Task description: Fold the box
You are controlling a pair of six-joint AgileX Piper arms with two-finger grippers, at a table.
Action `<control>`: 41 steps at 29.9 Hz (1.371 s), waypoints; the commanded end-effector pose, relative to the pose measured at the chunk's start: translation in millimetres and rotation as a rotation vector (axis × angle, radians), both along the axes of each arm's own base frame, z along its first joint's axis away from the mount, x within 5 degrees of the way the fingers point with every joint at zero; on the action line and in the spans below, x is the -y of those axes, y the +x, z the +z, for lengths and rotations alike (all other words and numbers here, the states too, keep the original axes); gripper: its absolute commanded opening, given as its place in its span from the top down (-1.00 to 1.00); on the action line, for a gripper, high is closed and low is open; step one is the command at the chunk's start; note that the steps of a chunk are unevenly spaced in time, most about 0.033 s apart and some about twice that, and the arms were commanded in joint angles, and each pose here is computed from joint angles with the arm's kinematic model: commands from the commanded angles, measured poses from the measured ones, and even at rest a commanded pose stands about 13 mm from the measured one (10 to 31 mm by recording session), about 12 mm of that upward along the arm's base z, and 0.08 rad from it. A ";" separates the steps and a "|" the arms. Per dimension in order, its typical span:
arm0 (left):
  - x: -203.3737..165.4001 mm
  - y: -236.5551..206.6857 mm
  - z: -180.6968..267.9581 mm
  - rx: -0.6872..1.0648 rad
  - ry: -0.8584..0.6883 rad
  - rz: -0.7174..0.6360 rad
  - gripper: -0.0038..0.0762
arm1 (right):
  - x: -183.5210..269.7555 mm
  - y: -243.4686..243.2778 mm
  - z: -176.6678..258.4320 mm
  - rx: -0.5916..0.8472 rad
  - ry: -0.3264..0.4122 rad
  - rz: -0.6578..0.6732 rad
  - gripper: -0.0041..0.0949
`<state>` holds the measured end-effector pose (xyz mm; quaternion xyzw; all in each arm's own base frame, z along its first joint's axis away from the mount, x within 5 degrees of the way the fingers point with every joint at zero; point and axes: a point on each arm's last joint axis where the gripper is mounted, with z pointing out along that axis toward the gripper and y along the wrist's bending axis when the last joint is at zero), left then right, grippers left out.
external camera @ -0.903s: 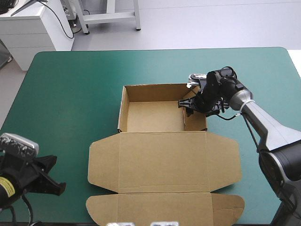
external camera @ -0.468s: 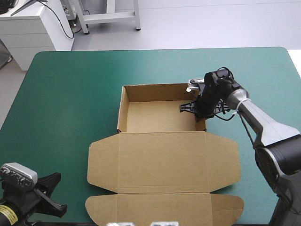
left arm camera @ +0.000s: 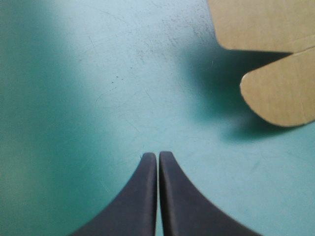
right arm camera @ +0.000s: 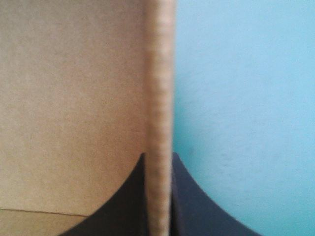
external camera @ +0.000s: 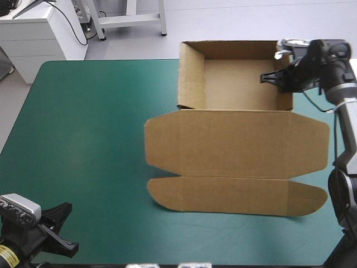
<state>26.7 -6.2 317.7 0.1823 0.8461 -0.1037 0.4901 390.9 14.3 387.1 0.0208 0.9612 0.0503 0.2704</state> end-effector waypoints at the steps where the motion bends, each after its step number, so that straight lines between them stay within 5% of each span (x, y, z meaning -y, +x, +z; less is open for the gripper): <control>1: 4.6 2.2 12.0 0.054 -0.070 -0.021 0.92 | 54.0 -22.5 47.8 0.140 -0.014 -0.131 0.96; 8: 4.9 2.1 11.9 0.053 -0.072 -0.024 0.92 | 146.5 -35.4 42.1 0.145 -0.090 -0.302 0.96; 15: 5.0 2.0 11.9 0.054 -0.069 -0.027 0.92 | 218.6 -48.0 13.7 0.059 -0.069 -0.476 0.96; 19: 5.0 2.0 11.9 0.054 -0.069 -0.027 0.92 | 238.0 -42.4 -9.2 0.018 -0.007 -0.507 0.96; 26: 7.3 0.8 11.8 0.040 -0.093 -0.045 0.92 | 254.3 -21.1 -55.6 -0.077 -0.009 -0.463 0.91; 31: 7.3 0.8 11.8 0.040 -0.093 -0.045 0.92 | 255.6 -19.0 -68.1 -0.128 0.005 -0.448 0.56; 37: 7.2 0.6 11.5 0.036 -0.091 -0.044 0.92 | 254.9 -18.8 -68.1 -0.127 0.012 -0.444 -0.29; 41: 6.6 -0.2 9.6 0.016 -0.079 -0.043 0.92 | 254.5 -24.6 -57.4 -0.117 -0.028 -0.453 -0.40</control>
